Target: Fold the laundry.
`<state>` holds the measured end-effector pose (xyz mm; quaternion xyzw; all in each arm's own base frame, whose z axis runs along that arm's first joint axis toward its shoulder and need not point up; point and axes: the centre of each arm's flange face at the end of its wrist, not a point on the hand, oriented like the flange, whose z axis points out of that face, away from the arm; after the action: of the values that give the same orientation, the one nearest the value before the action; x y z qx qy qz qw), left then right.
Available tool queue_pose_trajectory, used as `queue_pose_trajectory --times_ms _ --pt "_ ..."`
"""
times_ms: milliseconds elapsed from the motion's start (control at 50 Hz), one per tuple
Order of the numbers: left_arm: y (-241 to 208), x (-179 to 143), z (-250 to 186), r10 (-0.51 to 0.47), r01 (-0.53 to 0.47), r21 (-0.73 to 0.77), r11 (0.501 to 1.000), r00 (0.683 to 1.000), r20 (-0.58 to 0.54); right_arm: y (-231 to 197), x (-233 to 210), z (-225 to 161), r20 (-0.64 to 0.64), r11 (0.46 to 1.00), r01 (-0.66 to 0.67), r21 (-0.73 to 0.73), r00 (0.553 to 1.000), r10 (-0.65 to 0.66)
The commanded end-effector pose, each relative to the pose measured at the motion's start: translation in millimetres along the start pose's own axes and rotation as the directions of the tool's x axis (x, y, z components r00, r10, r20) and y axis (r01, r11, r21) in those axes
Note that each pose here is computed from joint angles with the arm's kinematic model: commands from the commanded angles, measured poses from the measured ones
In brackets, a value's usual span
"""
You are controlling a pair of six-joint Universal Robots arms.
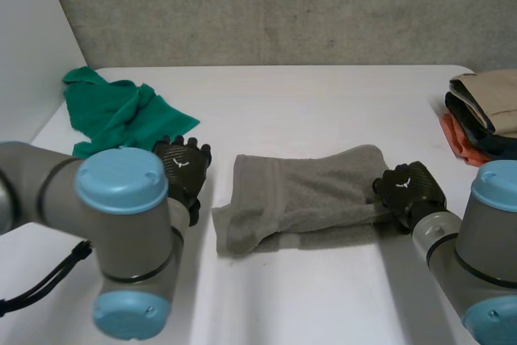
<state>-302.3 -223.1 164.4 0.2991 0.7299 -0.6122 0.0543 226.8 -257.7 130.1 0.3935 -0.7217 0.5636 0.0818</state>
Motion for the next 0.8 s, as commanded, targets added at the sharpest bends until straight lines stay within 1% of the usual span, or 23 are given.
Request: queue_pose_trajectory --times_ms 20,80,100,140,160,220,240,300,320,360,400,460,500,540,560,580,620,640,700,720,740,780,800 --pt "-26.8 -17.1 -22.5 -0.03 0.032 0.096 0.995 0.999 -0.02 -16.7 7.0 -5.0 -0.044 0.987 0.157 0.04 0.987 -0.155" --pt "-40.6 -31.3 -26.9 -0.054 0.052 0.138 0.989 0.999 0.009 -26.7 16.5 -1.4 -0.1 0.97 0.236 0.054 0.968 -0.23" --pt "-43.3 -34.3 -27.5 -0.059 0.056 0.148 0.987 0.998 0.016 -35.3 21.5 1.4 -0.136 0.956 0.286 0.067 0.952 -0.275" --pt "-51.1 -43.4 -28.7 -0.072 0.065 0.174 0.983 0.997 0.039 -53.4 17.9 1.4 -0.164 0.937 0.328 0.122 0.938 -0.307" --pt "-52.9 -46.4 -28.5 -0.077 0.068 0.181 0.981 0.996 0.048 -73.5 2.0 -4.1 -0.164 0.909 0.365 0.201 0.927 -0.336" --pt "-56.7 -53.8 -27.3 -0.088 0.074 0.196 0.978 0.994 0.067 -107.3 -32.4 -20.5 -0.152 0.848 0.393 0.356 0.92 -0.362" --pt "-56.8 -55.4 -26.5 -0.09 0.075 0.197 0.977 0.993 0.072 -119.0 -58.2 -30.1 -0.12 0.806 0.391 0.445 0.918 -0.379" --pt "-55.1 -57.1 -25.2 -0.093 0.076 0.194 0.978 0.993 0.077 -117.9 -97.0 -37.7 -0.036 0.752 0.379 0.539 0.903 -0.429" --pt "-55.0 -57.5 -24.9 -0.093 0.077 0.193 0.978 0.993 0.078 -109.8 -119.5 -40.8 0.028 0.726 0.372 0.579 0.881 -0.473" --pt "-53.6 -57.3 -24.2 -0.093 0.077 0.189 0.979 0.993 0.078 -102.1 -138.4 -44.9 0.089 0.704 0.356 0.614 0.855 -0.51" --pt "-53.3 -57.1 -23.8 -0.095 0.079 0.189 0.979 0.992 0.078 -91.4 -154.1 -47.2 0.148 0.695 0.344 0.631 0.826 -0.543" --pt "-54.0 -56.7 -20.3 -0.102 0.084 0.2 0.976 0.992 0.08 -87.5 -152.3 -44.9 0.158 0.713 0.347 0.609 0.828 -0.538" --pt "-56.7 -57.3 -18.2 -0.108 0.087 0.22 0.972 0.99 0.087 -88.3 -146.9 -42.8 0.149 0.739 0.339 0.583 0.849 -0.507" --pt "-63.7 -58.9 -15.8 -0.123 0.093 0.263 0.96 0.987 0.099 -92.3 -139.1 -42.1 0.139 0.771 0.31 0.557 0.88 -0.455" --pt "-66.4 -59.3 -15.1 -0.13 0.096 0.28 0.955 0.986 0.103 -105.0 -120.6 -43.9 0.12 0.808 0.245 0.536 0.925 -0.36" --pt "-74.5 -59.7 -14.1 -0.145 0.104 0.321 0.941 0.984 0.105 -113.9 -106.6 -46.5 0.108 0.823 0.196 0.532 0.949 -0.296" --pt "-82.1 -60.2 -12.8 -0.156 0.11 0.357 0.927 0.983 0.101 -128.1 -77.6 -50.5 0.093 0.846 0.077 0.528 0.985 -0.148" --pt "-85.8 -60.2 -12.5 -0.16 0.113 0.374 0.921 0.982 0.096 -135.9 -52.8 -55.0 0.102 0.849 -0.051 0.526 0.995 -0.003" --pt "-97.7 -50.1 -12.4 -0.158 0.131 0.424 0.896 0.987 0.029 -138.6 -31.9 -58.3 0.161 0.835 -0.227 0.501 0.973 0.168" --pt "-100.4 -44.3 -12.8 -0.152 0.137 0.435 0.89 0.988 0.0 -135.8 -23.5 -58.1 0.196 0.833 -0.311 0.458 0.949 0.247" --pt "-106.2 -32.1 -14.7 -0.145 0.155 0.454 0.877 0.988 -0.057 -134.2 -19.7 -57.8 0.207 0.833 -0.341 0.435 0.939 0.276" --pt "-110.6 -18.9 -15.9 -0.135 0.173 0.466 0.867 0.984 -0.115 -130.2 -8.5 -53.8 0.202 0.839 -0.384 0.386 0.922 0.33" --pt "-110.7 -11.9 -15.7 -0.13 0.182 0.466 0.866 0.981 -0.143 -127.3 6.0 -49.0 0.178 0.843 -0.41 0.348 0.912 0.37"
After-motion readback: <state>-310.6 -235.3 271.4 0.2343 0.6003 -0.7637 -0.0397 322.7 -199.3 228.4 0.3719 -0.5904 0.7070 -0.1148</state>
